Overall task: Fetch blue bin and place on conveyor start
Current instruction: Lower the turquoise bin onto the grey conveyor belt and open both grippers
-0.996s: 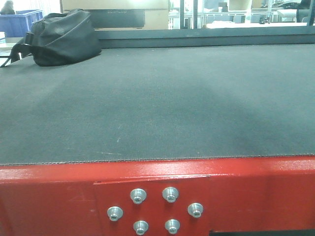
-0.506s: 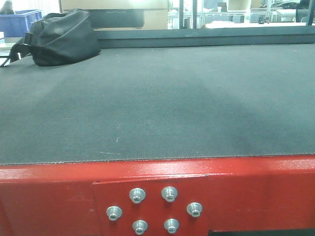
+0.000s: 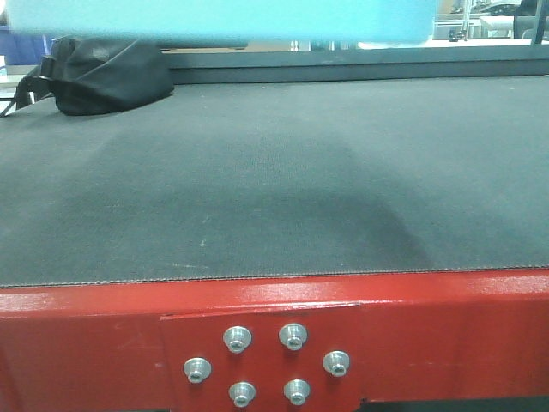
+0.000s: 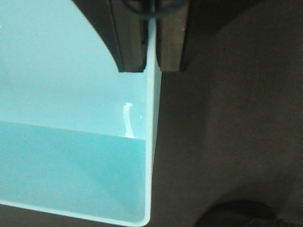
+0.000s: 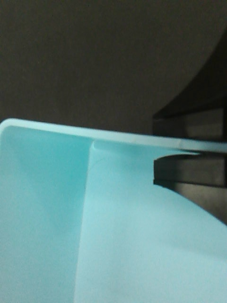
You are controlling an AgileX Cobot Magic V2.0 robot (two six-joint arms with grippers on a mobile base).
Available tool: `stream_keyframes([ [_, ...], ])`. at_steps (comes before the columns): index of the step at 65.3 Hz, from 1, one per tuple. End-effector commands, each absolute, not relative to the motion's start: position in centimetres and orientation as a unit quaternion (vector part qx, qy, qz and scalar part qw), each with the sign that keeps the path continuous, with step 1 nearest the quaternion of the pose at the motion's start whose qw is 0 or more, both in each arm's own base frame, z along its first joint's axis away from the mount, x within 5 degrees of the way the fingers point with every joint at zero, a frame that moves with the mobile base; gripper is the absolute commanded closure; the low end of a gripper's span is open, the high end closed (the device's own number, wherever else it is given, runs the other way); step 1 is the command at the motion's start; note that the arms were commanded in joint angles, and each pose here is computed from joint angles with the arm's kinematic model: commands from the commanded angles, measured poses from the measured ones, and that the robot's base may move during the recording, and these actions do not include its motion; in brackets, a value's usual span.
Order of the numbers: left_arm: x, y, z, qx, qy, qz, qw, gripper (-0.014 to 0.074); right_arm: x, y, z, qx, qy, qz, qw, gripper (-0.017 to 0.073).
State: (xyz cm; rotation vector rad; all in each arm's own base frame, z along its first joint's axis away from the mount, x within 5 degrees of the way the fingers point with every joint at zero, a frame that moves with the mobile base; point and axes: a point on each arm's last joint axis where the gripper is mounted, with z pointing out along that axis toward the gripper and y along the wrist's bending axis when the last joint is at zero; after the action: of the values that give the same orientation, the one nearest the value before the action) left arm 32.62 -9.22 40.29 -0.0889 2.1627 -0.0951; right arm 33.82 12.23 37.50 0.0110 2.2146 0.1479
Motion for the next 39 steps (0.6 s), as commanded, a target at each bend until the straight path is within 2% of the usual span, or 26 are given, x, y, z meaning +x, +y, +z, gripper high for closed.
stream_keyframes([
  [1,33.4,-9.7,39.4,-0.026,0.870,-0.072,0.486,0.0705,34.1,13.1,36.9,-0.015,0.870,0.097,0.483,0.0712],
  [17,33.7,-10.3,34.9,0.001,0.869,-0.087,0.487,0.0705,35.3,13.1,31.7,-0.031,0.880,0.094,0.464,0.0712],
  [30,33.3,-9.9,32.5,0.038,0.880,-0.041,0.471,0.0705,36.7,13.1,30.0,-0.030,0.881,0.095,0.462,0.0712],
  [39,33.6,-9.9,32.3,0.069,0.870,-0.024,0.488,0.0705,37.5,13.6,29.1,-0.036,0.875,0.106,0.470,0.0712],
])
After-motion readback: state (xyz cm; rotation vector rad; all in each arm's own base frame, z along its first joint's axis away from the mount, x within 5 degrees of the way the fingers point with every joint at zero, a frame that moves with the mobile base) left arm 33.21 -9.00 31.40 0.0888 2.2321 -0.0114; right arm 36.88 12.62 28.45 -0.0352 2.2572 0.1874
